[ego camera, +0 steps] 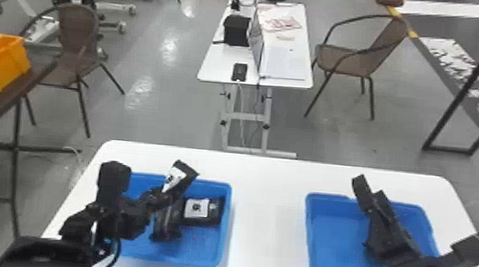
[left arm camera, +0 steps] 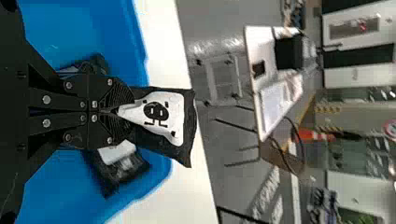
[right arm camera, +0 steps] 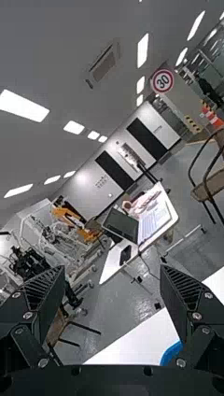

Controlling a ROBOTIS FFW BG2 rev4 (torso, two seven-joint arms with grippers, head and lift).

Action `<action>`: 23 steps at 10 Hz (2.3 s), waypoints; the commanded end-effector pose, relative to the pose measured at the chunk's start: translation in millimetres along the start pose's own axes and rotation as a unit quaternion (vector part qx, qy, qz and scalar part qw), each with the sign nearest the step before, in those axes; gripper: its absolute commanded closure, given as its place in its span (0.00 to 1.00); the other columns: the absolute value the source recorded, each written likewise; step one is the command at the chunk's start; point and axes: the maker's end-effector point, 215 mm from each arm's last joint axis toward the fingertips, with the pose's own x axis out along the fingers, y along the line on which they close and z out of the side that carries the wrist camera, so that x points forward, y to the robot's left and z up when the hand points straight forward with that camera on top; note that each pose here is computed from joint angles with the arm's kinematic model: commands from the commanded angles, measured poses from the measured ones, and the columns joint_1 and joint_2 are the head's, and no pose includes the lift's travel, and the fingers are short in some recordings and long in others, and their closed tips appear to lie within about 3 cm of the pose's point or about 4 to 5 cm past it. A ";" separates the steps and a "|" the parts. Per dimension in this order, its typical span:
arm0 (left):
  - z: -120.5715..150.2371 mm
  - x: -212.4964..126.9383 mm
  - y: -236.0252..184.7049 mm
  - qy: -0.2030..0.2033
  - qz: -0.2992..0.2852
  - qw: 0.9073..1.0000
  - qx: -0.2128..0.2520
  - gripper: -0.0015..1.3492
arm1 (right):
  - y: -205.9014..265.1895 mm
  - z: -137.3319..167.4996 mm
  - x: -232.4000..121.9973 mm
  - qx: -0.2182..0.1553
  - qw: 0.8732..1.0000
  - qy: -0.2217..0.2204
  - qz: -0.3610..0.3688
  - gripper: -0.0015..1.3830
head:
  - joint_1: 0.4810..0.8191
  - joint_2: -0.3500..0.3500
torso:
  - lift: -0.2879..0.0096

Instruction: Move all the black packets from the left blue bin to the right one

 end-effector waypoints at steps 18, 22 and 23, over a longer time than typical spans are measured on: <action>139.9 96.1 -224.3 -0.121 -0.310 0.940 0.072 0.90 | 99.0 -62.1 71.0 -0.056 0.989 0.076 0.113 0.93 | 0.63 0.34 | 0.97; 124.1 98.4 -207.0 -0.118 -0.283 0.951 0.042 0.37 | 84.3 -49.1 71.0 -0.045 0.994 0.047 0.093 0.93 | 0.63 0.33 | 0.97; 115.1 97.5 -195.2 -0.115 -0.273 0.955 0.030 0.13 | 64.6 -37.6 69.3 -0.048 0.995 0.037 0.073 0.93 | 0.63 0.33 | 0.97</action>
